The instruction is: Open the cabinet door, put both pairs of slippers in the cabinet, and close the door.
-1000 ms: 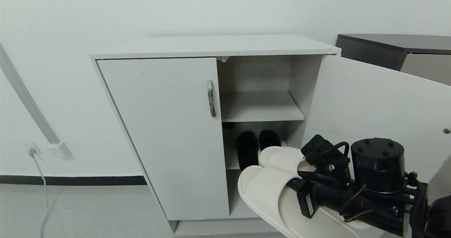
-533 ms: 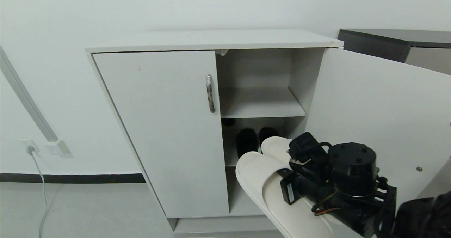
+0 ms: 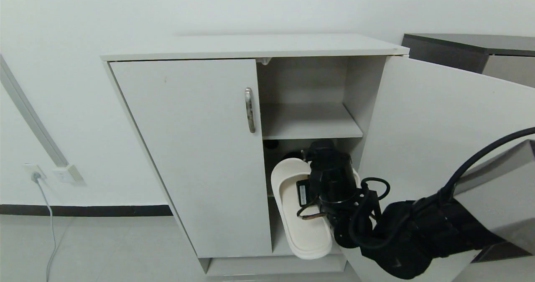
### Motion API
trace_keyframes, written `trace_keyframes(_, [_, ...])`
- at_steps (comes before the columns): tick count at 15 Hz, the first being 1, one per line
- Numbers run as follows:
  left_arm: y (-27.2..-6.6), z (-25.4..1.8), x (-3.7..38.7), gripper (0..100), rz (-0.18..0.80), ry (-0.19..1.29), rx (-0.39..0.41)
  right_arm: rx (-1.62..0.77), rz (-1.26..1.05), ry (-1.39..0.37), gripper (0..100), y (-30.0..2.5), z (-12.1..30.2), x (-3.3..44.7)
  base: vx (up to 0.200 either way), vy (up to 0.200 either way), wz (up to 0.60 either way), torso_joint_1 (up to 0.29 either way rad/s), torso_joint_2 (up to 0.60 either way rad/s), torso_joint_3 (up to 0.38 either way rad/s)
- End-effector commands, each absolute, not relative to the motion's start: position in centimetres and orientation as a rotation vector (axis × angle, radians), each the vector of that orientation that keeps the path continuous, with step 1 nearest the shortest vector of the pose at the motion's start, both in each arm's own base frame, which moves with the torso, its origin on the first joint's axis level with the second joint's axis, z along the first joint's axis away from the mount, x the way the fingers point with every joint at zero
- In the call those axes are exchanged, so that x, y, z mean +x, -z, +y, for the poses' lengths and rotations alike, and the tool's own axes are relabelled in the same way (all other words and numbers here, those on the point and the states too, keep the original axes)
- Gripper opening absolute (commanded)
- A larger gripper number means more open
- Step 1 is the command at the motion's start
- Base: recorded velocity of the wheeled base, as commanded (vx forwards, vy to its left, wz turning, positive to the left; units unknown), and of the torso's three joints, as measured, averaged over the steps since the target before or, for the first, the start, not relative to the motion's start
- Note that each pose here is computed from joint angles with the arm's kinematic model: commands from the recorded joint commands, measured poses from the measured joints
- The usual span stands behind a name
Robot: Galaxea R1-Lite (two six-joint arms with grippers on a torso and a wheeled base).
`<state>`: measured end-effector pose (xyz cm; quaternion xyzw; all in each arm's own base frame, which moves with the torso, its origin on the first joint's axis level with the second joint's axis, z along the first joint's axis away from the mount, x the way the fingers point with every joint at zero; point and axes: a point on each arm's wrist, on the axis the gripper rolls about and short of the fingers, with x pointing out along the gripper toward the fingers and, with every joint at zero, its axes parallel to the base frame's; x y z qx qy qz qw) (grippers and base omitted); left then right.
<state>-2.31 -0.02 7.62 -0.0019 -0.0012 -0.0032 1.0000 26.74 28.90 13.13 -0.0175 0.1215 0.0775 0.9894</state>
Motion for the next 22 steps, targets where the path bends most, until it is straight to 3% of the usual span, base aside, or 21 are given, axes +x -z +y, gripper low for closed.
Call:
trace_keyframes(1, [-7.6,0.0,-2.3,0,-0.002,0.006,-0.005,0.017,0.190,-0.077,0,-16.0,29.0,28.2,0.000,0.000,0.00,0.000,0.00,0.000])
trace_keyframes(6, [-7.6,0.0,-2.3,0,-0.002,0.005,-0.006,0.018,0.138,-0.060,0,-18.1,28.5,28.7,0.000,0.000,0.00,0.000,0.00,0.000])
trace_keyframes(15, [-7.6,0.0,-2.3,0,-0.002,0.005,-0.006,0.018,0.136,-0.048,0,-18.1,28.3,29.1,0.000,0.000,0.00,0.000,0.00,0.000])
trace_keyframes(22, [-7.6,0.0,-2.3,0,-0.002,0.005,-0.005,0.019,0.134,-0.051,0,-18.4,28.2,28.9,0.200,0.000,0.00,0.000,0.00,0.003])
